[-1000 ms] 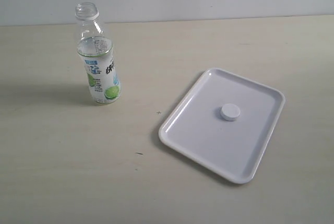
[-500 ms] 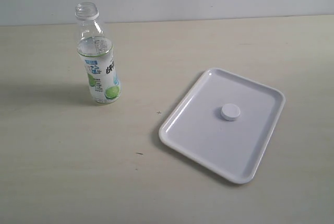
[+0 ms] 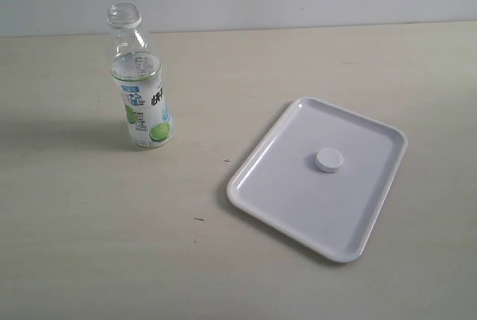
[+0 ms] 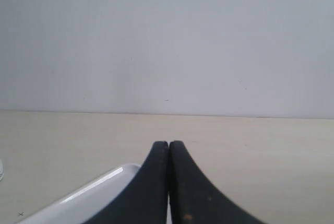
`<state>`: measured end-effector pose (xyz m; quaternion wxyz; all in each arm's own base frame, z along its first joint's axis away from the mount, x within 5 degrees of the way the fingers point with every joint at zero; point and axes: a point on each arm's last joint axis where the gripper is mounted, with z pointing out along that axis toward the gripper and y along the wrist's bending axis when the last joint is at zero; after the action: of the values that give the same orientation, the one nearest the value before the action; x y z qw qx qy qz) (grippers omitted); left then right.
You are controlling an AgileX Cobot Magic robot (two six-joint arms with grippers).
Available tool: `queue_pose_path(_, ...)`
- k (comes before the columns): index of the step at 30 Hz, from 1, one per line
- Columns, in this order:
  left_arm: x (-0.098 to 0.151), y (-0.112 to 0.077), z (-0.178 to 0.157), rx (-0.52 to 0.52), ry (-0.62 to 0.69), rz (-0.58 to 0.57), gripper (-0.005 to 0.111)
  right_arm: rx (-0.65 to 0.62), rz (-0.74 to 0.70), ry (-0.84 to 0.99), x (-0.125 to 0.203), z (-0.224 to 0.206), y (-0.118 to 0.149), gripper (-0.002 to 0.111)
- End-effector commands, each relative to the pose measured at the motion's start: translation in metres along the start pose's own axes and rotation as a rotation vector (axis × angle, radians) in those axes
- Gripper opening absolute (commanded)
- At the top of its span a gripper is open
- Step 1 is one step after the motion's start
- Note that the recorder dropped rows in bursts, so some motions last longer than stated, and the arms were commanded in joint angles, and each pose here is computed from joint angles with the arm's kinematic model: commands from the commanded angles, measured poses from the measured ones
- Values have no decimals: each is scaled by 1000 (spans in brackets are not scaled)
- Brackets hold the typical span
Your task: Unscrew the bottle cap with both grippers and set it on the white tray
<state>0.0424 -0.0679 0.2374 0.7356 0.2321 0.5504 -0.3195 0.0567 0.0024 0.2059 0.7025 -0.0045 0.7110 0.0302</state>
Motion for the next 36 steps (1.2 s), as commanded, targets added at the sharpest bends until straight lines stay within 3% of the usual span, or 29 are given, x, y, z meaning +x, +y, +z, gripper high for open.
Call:
queue_pose_path(1, 1, 1, 0, -3, 1, -23, 0, 6, 4, 1, 2, 0, 0, 0)
queue_pose_path(9, 1, 1, 0, -5, 0, -24, 0, 6, 2, 0, 2, 0, 0, 0)
queue_pose_path(12, 2, 5, 0, -54, 14, 95, 0, 6, 2, 0, 2, 0, 0, 0)
queue_pose_path(16, 2, 6, 0, -62, 17, 103, 0, 4, 15, -4, 1, 0, 0, 0)
queue_pose_path(22, -2, 25, -9, -293, -29, -17, 0, 5, 15, 3, 2, 0, 0, 0)
queue_pose_path(26, 6, 36, -16, -419, 55, -59, 0, 5, 15, 3, 2, 0, 0, 0)
queue_pose_path(31, 12, 39, -21, -450, 121, -72, 0, 5, 18, 3, 2, 0, 0, 0)
queue_pose_path(36, 10, 38, -28, -459, 108, -60, 0, 5, 18, 3, 2, 0, 0, 0)
